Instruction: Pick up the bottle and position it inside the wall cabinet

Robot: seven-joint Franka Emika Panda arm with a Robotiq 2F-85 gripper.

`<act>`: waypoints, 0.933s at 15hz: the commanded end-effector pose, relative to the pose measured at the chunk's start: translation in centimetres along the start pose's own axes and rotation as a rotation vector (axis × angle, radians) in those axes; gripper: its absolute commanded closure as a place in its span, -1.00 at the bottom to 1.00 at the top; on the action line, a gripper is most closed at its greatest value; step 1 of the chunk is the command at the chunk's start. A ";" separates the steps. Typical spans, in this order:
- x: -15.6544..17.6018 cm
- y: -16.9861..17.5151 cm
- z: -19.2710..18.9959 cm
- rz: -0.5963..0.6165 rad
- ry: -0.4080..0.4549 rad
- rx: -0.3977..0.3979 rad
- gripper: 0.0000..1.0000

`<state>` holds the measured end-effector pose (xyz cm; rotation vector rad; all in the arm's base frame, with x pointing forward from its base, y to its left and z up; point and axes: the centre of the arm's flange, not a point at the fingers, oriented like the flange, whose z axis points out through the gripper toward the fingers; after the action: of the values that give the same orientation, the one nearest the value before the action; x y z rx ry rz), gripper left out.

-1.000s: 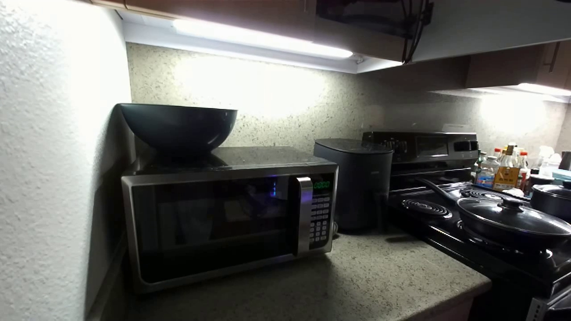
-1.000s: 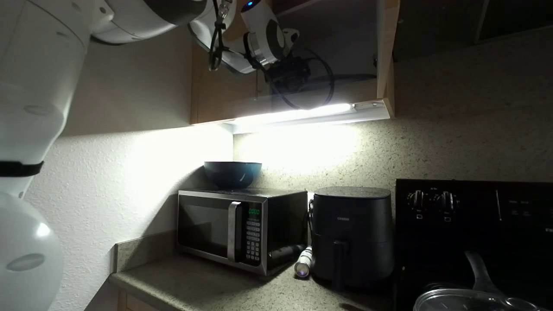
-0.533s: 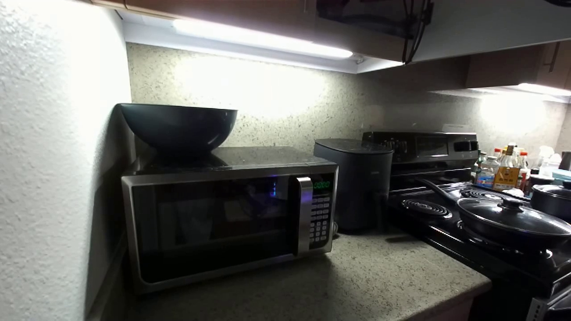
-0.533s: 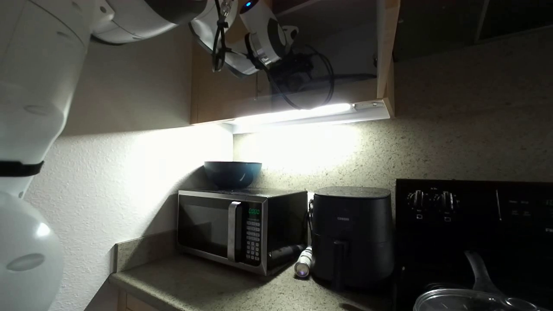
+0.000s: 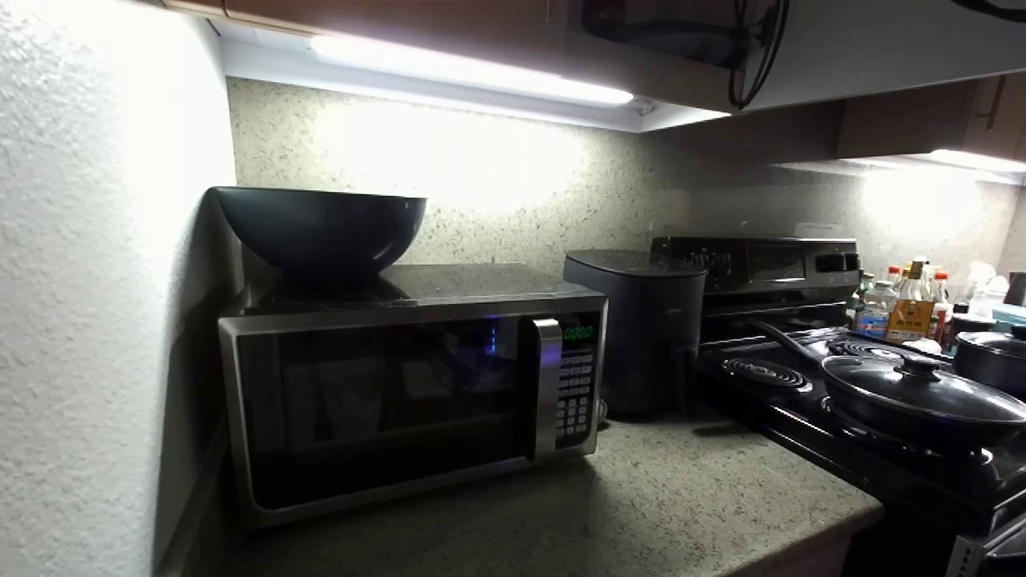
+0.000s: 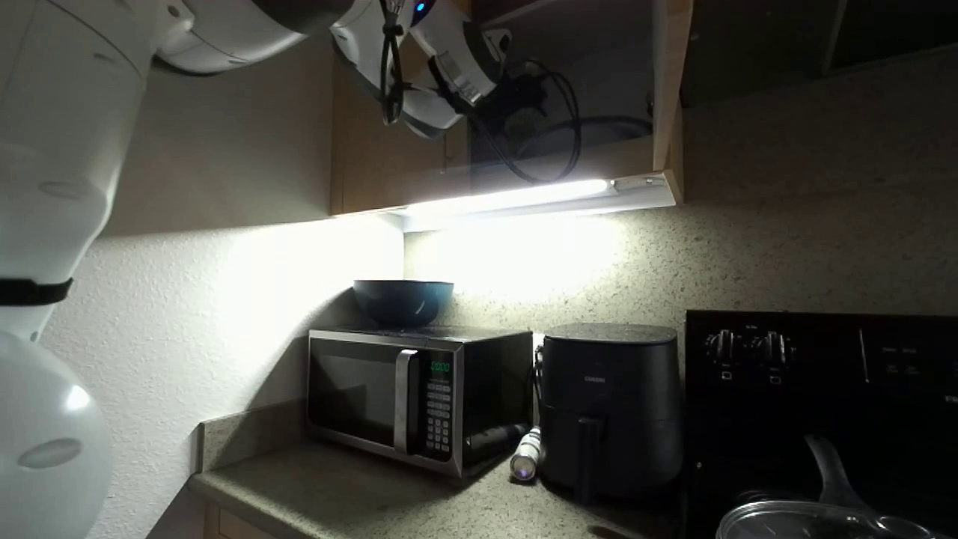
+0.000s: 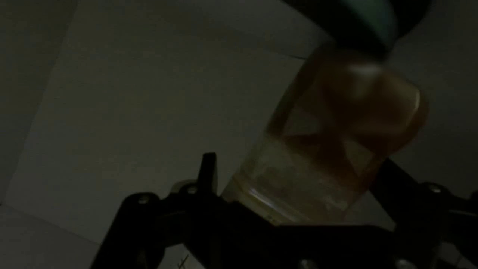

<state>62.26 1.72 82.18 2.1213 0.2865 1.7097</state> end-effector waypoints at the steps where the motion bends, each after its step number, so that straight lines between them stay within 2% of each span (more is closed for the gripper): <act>1: 1.2 2.0 0.9 -0.058 0.033 -0.155 -1.00; 4: 1.2 3.0 0.2 -0.063 0.066 -0.209 -1.00; 8: 0.4 3.3 -0.5 -0.060 0.065 -0.234 -1.00; 10: 0.1 3.7 0.7 -0.075 0.049 -0.241 -1.00; 12: -0.2 4.5 3.7 -0.137 -0.007 -0.295 -1.00; 14: 0.0 4.5 4.8 -0.134 0.000 -0.284 -1.00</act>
<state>64.00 -2.46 82.53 1.8998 0.1546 1.6054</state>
